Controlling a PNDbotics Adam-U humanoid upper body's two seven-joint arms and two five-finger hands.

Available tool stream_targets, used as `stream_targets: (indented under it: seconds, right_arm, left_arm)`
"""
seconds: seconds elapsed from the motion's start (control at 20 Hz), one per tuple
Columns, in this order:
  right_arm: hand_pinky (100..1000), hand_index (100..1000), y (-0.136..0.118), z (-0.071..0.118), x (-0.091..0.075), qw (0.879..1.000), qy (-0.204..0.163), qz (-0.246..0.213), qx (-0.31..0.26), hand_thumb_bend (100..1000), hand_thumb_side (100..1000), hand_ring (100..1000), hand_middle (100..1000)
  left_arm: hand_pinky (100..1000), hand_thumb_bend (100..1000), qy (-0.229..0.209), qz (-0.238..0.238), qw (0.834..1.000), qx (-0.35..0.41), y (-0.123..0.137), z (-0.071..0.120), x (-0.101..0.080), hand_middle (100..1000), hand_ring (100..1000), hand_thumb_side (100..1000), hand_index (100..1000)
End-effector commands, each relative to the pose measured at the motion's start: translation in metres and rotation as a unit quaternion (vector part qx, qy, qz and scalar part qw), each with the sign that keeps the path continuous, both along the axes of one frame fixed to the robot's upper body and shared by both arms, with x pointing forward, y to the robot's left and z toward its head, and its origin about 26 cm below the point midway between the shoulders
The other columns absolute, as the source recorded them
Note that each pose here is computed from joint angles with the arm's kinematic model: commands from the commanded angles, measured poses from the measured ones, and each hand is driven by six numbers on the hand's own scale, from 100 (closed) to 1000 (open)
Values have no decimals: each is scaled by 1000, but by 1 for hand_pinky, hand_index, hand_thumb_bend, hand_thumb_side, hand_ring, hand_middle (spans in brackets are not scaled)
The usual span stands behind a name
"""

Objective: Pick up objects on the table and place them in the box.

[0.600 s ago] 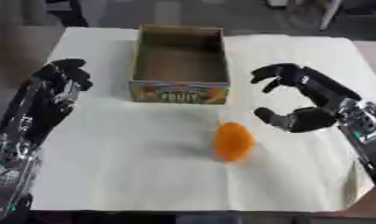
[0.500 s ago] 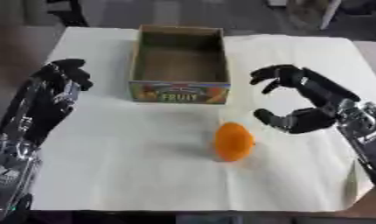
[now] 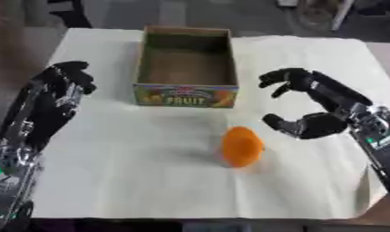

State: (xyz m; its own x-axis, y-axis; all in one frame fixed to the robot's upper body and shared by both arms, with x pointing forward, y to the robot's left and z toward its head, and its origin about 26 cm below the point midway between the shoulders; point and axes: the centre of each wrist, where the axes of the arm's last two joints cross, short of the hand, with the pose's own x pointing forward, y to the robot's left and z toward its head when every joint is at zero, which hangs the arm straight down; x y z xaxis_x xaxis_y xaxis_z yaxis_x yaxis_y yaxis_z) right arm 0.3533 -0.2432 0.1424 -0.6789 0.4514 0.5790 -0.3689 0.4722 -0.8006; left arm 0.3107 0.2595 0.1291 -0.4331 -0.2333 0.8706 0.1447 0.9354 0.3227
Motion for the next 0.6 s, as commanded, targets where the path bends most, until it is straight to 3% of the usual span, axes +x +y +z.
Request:
stream_targets:
  seconds: [0.05, 0.4, 0.6]
  right_arm:
    - [733, 907, 0, 7, 1, 1000, -11, 7, -24, 371, 416, 887, 795]
    - [741, 910, 6, -7, 7, 997, 2, 15, -76, 385, 420, 890, 806]
    - [752, 908, 11, -14, 12, 994, -16, 3, -107, 413, 412, 891, 816]
  left_arm:
    - [702, 115, -14, -3, 1000, 6, 2, 9, -1, 580, 621, 506, 771]
    - [702, 114, -13, -5, 1000, 7, 1, 8, -1, 580, 621, 507, 771]
    - [702, 113, -13, -6, 1000, 7, 1, 8, -1, 580, 621, 505, 771]
